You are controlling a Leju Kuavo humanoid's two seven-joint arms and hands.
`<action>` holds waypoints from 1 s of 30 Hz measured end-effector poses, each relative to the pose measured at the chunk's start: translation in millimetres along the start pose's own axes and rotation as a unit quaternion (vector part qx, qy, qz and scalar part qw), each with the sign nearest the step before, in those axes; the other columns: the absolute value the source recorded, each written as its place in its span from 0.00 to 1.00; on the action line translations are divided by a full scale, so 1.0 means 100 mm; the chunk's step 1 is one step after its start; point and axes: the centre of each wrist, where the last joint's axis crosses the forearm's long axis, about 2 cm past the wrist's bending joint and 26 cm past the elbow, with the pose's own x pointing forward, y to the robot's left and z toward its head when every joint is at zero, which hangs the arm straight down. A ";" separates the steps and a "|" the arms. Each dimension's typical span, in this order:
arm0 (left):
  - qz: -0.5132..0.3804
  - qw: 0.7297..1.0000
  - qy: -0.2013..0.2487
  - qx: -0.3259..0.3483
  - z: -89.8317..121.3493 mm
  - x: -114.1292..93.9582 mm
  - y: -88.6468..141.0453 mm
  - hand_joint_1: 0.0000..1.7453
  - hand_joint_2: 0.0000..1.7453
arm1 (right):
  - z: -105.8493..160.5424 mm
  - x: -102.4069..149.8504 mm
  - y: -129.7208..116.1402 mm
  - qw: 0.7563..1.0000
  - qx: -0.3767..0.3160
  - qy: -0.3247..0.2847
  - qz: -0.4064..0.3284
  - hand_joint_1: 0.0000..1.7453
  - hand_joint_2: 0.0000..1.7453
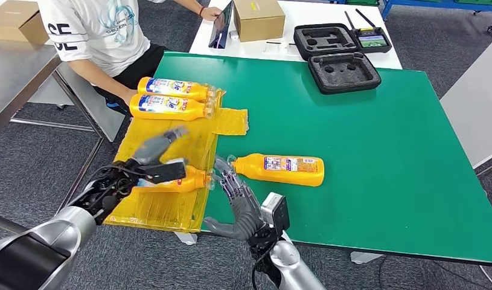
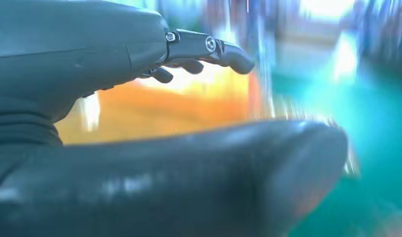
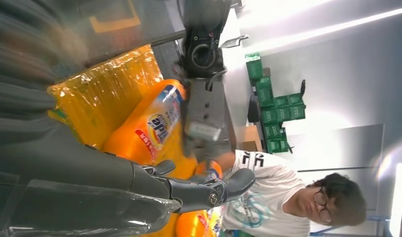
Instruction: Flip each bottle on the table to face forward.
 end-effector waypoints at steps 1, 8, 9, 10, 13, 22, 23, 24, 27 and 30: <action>-0.039 0.999 -0.004 0.031 -0.03 0.03 0.02 0.00 0.00 | 0.01 0.00 0.01 1.000 0.000 0.002 0.000 0.00 1.00; -0.108 0.990 -0.019 0.083 -0.12 0.16 0.03 0.00 0.00 | 0.03 -0.01 0.02 1.000 0.000 0.004 -0.001 0.00 1.00; -0.140 0.984 -0.022 0.104 -0.13 0.18 0.04 0.00 0.00 | 0.03 -0.01 0.02 1.000 0.000 0.004 -0.001 0.00 1.00; -0.179 0.976 -0.030 0.124 -0.14 0.22 0.05 0.00 0.00 | 0.03 -0.01 0.03 1.000 0.000 0.005 -0.002 0.00 1.00; -0.294 0.941 -0.065 0.153 -0.18 0.39 0.11 0.00 0.00 | 0.03 -0.01 0.04 1.000 0.005 0.004 -0.004 0.00 1.00; 0.021 0.907 0.048 0.417 -0.02 0.30 0.32 0.00 0.00 | 0.03 0.06 -0.07 0.991 -0.005 0.002 0.133 0.00 1.00; 0.100 0.888 0.070 0.444 0.04 0.24 0.24 0.00 0.00 | 0.03 0.10 -0.15 0.985 -0.011 0.007 0.172 0.00 1.00; 0.166 0.865 0.087 0.466 0.11 0.20 0.15 0.00 0.00 | 0.02 0.15 -0.25 0.977 -0.017 0.013 0.212 0.00 1.00; 0.273 0.809 0.122 0.506 0.35 0.19 -0.16 0.00 0.00 | -0.05 0.31 -0.62 0.945 -0.033 0.031 0.324 0.00 1.00; 0.305 0.785 0.137 0.522 0.57 0.26 -0.39 0.00 0.00 | -0.06 0.45 -0.96 0.905 -0.032 0.059 0.419 0.00 1.00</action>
